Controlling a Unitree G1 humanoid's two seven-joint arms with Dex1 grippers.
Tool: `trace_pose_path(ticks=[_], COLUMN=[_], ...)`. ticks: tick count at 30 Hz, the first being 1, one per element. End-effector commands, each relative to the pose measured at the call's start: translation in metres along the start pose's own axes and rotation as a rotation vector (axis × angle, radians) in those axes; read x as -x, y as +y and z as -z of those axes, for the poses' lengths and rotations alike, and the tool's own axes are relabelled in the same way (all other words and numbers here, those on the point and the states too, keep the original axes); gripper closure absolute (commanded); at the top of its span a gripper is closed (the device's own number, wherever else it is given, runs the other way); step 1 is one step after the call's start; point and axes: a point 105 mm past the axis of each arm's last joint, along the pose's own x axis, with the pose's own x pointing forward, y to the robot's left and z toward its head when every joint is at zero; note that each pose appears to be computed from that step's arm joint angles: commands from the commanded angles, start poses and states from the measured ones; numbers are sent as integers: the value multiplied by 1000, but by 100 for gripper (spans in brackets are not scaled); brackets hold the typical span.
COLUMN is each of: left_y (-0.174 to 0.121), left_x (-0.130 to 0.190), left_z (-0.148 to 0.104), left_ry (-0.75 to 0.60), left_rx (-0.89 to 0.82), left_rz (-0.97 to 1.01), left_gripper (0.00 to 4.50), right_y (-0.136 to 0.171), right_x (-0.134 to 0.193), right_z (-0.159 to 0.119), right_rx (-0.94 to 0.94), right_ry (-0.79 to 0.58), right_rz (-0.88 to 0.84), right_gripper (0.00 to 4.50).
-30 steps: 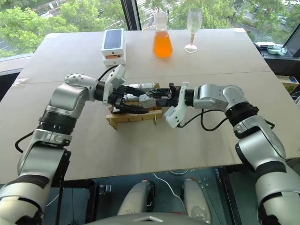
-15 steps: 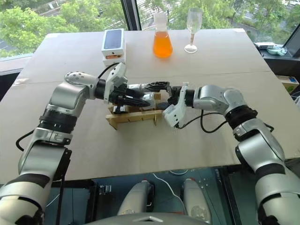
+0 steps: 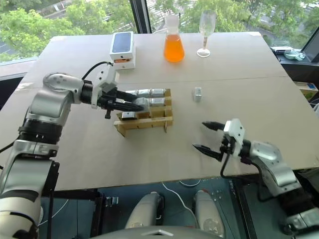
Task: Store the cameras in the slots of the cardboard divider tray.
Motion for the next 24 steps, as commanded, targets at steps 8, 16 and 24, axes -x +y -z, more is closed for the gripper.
trace_pose_path(ticks=[8,16,24], left_y=[12,23,16], left_x=[-6,-9,-10], left_z=[19,26,45], left_ry=[38,51,115], left_rx=[-32,-1,25], left_rz=[-14,-49,0], left_gripper=[362,362,362], right_y=[8,7,3], right_x=[19,15,16], right_z=[-18,-19,-19], right_rx=[86,92,94], right_ry=[-180,-204,-200], right_rz=[28,37,53], right_gripper=[2,2,2])
